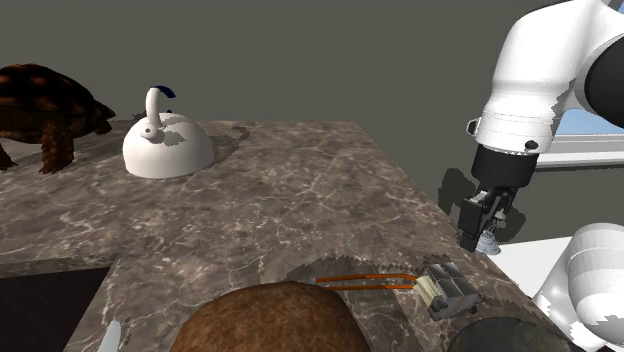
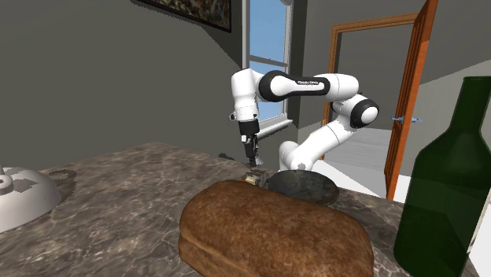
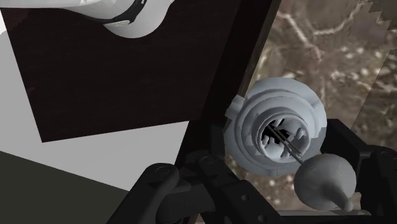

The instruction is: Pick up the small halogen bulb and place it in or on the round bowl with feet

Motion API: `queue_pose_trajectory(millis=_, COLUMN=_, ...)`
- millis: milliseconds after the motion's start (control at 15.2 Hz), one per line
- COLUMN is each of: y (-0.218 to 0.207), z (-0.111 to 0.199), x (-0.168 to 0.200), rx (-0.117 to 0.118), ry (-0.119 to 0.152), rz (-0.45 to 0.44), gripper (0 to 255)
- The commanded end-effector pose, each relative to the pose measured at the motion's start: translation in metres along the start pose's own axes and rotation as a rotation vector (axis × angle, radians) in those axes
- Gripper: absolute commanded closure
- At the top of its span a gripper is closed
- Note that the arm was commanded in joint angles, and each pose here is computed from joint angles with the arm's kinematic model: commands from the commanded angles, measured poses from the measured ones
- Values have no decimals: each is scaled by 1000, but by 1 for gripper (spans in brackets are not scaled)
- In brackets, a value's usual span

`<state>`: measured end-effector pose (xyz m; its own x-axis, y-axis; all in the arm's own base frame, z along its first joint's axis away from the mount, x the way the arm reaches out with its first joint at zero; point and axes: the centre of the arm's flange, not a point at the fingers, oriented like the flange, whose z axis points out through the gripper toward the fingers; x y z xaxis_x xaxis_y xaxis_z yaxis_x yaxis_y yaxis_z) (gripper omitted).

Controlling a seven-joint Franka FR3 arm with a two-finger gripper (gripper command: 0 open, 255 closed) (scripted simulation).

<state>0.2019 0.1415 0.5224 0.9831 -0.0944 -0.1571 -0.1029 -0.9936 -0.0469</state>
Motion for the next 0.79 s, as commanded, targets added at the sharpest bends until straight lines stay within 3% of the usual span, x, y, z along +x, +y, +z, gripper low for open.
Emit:
queue_pose_trajectory(millis=0, y=0, z=0, x=0, rx=0, ry=0, rz=0, gripper=255)
queue_pose_trajectory(millis=198, y=0, z=0, x=0, rx=0, ry=0, rz=0, gripper=255)
queue_pose_trajectory(millis=726, y=-2, z=-41, x=-7, rx=0, ry=0, rz=0, gripper=255)
